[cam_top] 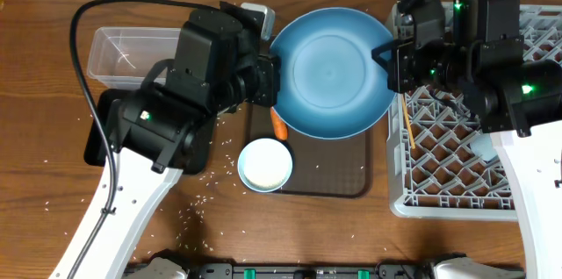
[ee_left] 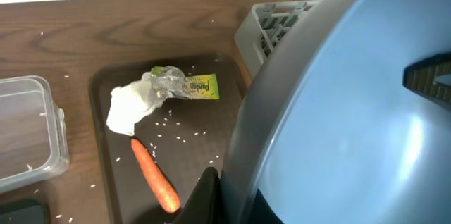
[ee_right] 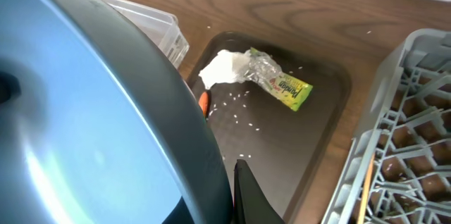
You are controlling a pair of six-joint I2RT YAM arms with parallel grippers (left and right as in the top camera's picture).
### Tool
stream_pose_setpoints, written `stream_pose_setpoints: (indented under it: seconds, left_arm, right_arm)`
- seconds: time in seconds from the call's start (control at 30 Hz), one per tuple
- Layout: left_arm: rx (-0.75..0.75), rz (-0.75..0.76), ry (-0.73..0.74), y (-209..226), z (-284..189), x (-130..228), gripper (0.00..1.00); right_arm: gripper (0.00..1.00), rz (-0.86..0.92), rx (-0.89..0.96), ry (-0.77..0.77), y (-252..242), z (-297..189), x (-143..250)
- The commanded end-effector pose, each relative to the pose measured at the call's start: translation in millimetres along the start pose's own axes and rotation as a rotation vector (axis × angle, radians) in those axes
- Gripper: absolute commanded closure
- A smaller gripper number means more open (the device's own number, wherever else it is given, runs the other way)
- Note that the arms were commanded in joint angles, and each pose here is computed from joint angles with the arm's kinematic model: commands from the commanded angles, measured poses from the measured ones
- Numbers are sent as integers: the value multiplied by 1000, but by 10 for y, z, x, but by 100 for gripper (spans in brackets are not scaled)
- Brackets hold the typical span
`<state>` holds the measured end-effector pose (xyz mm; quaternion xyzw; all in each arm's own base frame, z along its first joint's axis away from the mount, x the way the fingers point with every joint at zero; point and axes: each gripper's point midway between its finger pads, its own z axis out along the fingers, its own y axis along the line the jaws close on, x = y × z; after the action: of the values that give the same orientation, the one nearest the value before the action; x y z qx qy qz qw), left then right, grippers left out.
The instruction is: Sort waste into correct bins and load items into the dishwasher rack
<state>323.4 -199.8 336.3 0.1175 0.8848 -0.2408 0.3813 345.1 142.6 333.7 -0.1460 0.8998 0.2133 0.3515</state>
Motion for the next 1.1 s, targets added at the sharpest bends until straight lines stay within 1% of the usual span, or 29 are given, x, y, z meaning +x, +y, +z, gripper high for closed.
stream_pose_setpoints:
  seconds: [0.0,0.07,0.1,0.13,0.17,0.23,0.3,0.47,0.5,0.57,0.7,0.77,0.9,1.0,1.07]
  left_arm:
    - [24,13,-27,-47,-57,-66,85]
    - [25,14,-34,-52,-67,-80,58]
    - [26,15,-38,-55,-73,-87,43]
    - [27,16,-40,-56,-80,-92,33]
    - [27,16,-44,-59,-87,-99,25]
    - [30,18,-51,-67,-103,-113,17]
    - [31,19,-56,-72,-120,-120,15]
    - [29,17,-50,-68,-126,-101,14]
    - [28,16,-46,-65,-126,-92,14]
    - [26,15,-39,-60,-125,-75,14]
    - [23,13,-25,-51,-124,-40,14]
    - [20,11,-19,-46,-125,-25,14]
    - [16,8,-3,-34,-124,14,14]
    - [14,7,3,-30,-124,29,14]
    - [14,7,4,-29,-124,32,14]
  right_arm:
    - [99,6,60,-27,-86,-42,-49]
    - [99,17,163,-42,-257,-85,-69]
    - [99,44,249,-53,-399,-131,-76]
    - [99,81,371,-70,-600,-216,-79]
    - [99,113,486,-87,-785,-312,-78]
    - [99,162,716,-118,-1135,-555,-61]
    - [99,193,905,-147,-1409,-812,-48]
    - [99,253,1333,-203,-1951,-1512,-4]
    - [99,265,1393,-204,-2028,-1612,15]
    - [99,279,1502,-173,-2200,-1776,81]
    - [99,272,1682,-21,-2573,-1956,259]
    - [99,294,1743,24,-2749,-1987,333]
    - [99,290,1781,92,-3062,-1902,369]
    - [99,208,1790,162,-3294,-1797,276]
    - [99,96,1783,263,-3420,-1708,189]
